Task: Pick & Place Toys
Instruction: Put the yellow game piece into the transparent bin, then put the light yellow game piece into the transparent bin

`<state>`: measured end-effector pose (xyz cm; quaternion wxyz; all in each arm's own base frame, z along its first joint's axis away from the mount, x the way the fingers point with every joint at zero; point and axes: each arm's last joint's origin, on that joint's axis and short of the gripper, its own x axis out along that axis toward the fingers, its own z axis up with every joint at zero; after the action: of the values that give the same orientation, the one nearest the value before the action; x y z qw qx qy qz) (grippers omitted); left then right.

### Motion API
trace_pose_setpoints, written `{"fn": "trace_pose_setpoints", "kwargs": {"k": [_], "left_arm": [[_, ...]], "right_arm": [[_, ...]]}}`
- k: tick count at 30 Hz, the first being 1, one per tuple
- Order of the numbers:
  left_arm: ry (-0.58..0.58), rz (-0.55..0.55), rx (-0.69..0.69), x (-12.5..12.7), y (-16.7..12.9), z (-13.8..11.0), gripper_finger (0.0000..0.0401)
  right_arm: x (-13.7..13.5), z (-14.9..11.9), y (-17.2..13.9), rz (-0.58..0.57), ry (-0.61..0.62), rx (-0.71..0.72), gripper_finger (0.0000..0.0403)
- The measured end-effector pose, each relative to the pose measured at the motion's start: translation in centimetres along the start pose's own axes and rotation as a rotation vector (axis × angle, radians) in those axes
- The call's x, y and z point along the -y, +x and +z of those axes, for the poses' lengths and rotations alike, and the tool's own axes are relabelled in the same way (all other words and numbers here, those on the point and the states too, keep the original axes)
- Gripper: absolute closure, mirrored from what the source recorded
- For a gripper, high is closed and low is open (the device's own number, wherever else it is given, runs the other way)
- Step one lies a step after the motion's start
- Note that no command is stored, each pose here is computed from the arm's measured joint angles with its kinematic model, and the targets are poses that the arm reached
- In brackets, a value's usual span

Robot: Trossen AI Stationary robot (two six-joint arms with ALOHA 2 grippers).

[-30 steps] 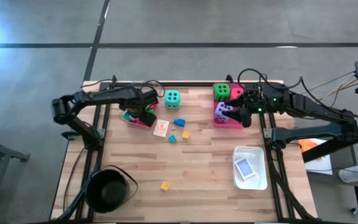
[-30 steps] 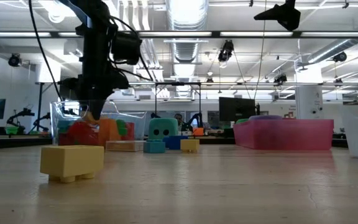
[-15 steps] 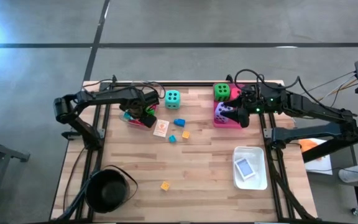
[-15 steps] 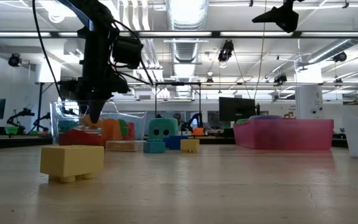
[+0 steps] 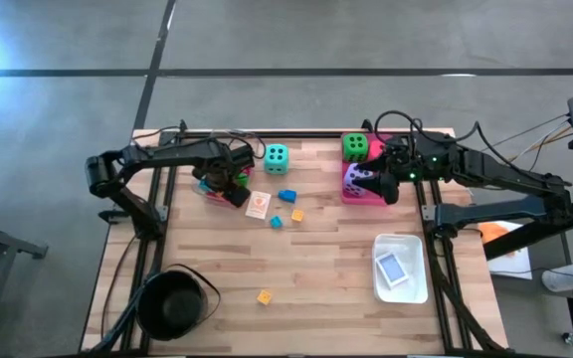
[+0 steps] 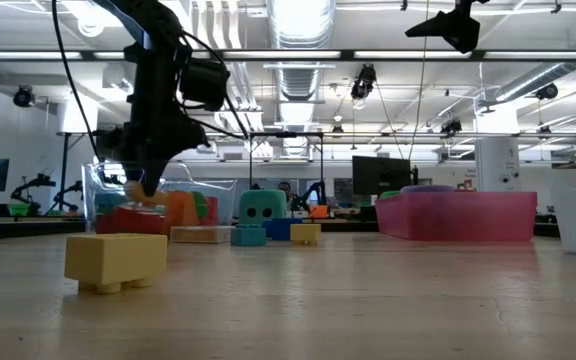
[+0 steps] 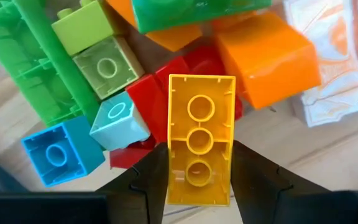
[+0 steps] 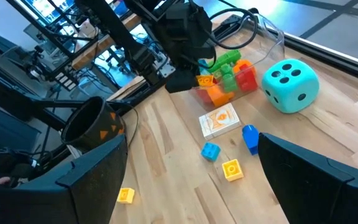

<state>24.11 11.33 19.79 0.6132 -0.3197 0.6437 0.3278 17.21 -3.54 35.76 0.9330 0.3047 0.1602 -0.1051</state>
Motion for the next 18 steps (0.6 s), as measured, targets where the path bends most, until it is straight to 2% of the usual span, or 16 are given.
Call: {"fn": "trace_pose_setpoints", "kwargs": {"k": [3,12,18], "left_arm": [[0.006,0.009,-0.015,-0.08,-0.01,-0.14,0.0237],[0.013,0.017,-0.037,-0.18,-0.06,-0.33,0.0134],[0.011,0.010,-0.040,-0.24,-0.26,-0.46,0.0091]], "right_arm": [[0.00,0.00,0.00,0.000,0.000,0.000,0.0055],[0.00,0.00,0.00,0.001,0.000,0.000,0.0055],[0.00,0.00,0.00,0.001,-0.001,0.000,0.0055]]}}
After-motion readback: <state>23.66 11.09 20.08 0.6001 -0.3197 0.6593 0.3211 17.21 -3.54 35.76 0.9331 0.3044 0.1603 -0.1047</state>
